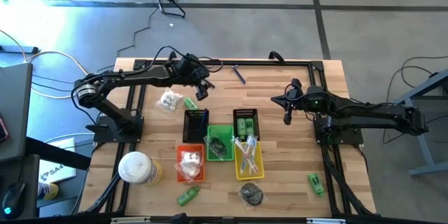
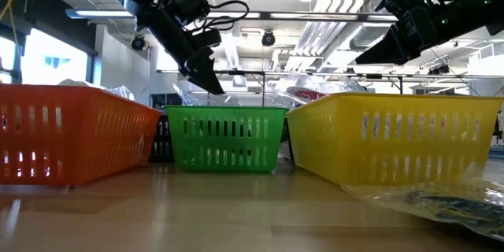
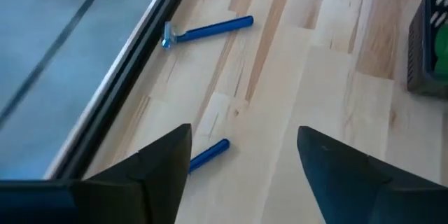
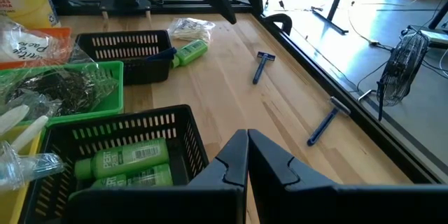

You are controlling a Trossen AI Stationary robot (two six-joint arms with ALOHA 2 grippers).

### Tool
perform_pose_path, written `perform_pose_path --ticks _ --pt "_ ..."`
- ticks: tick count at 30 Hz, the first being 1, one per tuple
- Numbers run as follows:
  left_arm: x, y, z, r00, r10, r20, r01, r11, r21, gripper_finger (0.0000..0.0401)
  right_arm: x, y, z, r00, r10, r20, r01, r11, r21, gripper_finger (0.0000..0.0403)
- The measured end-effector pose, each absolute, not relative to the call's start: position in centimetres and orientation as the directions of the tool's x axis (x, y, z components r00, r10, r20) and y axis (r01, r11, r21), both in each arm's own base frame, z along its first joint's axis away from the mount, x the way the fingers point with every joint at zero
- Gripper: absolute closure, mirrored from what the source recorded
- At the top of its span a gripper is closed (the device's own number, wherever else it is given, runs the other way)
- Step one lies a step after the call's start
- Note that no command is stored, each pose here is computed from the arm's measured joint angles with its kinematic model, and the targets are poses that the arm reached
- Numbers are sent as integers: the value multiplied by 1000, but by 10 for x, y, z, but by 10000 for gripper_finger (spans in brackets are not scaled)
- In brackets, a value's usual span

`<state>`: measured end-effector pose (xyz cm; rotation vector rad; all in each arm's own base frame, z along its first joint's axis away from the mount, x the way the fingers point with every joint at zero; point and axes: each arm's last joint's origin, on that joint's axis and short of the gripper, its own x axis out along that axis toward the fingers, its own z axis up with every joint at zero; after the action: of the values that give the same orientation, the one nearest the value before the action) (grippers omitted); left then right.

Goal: Pick & Place Travel size toiletries
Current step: Put the left blue razor into the left black bin

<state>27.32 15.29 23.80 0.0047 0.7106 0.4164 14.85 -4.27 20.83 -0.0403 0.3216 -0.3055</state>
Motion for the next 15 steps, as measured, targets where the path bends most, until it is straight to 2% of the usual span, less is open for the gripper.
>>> perform_pose_path --ticks 8,12,15 --pt "277 157 229 665 360 -655 -497 867 -28 142 149 -43 208 903 -301 -305 288 954 -87 401" --pt "278 160 221 624 389 -677 -582 810 -71 142 149 -43 208 903 -301 -305 288 954 -87 401" --pt "279 162 215 579 434 -690 -678 727 -112 142 149 -43 208 904 -301 -305 288 954 -87 401"
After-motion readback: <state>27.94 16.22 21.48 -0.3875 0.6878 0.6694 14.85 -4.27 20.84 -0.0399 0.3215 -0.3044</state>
